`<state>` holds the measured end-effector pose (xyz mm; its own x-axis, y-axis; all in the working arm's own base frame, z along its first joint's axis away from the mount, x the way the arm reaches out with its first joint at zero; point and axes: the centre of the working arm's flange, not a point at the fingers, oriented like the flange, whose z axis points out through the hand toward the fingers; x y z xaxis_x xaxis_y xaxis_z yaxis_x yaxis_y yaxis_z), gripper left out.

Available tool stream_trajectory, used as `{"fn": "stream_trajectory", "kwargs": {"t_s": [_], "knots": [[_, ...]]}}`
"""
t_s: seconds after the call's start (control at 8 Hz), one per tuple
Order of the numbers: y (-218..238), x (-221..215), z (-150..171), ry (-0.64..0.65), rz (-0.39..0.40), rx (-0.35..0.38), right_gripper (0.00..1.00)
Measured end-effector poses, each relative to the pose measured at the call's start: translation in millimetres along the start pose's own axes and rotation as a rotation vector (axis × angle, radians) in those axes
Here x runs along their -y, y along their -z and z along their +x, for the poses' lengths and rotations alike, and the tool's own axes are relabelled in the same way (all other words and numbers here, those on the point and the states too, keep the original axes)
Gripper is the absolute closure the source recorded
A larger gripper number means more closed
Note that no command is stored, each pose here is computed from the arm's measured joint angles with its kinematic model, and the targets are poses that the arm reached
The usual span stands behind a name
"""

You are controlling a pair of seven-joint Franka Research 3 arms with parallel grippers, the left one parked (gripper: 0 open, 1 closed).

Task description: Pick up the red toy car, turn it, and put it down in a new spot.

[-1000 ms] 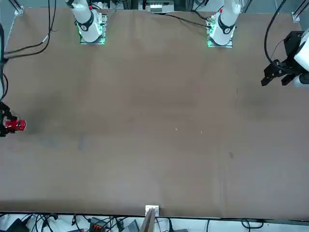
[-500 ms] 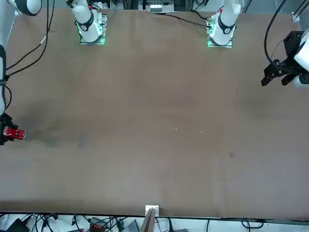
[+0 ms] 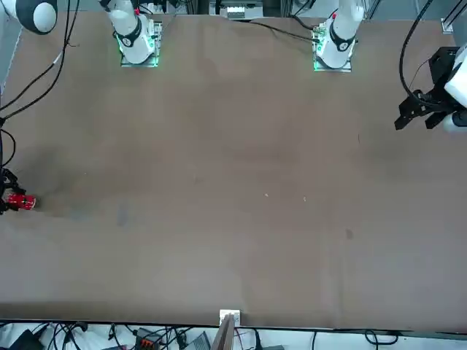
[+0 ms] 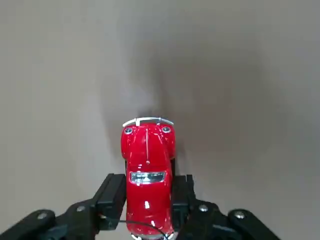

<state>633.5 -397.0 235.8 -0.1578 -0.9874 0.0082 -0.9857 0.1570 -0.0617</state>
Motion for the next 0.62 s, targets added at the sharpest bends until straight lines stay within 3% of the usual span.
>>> {"fn": "stream_trajectory", "kwargs": {"t_s": [0.62], "knots": [[-21.9, 0.8, 8.2, 0.046, 0.041, -0.035, 0.5]]}}
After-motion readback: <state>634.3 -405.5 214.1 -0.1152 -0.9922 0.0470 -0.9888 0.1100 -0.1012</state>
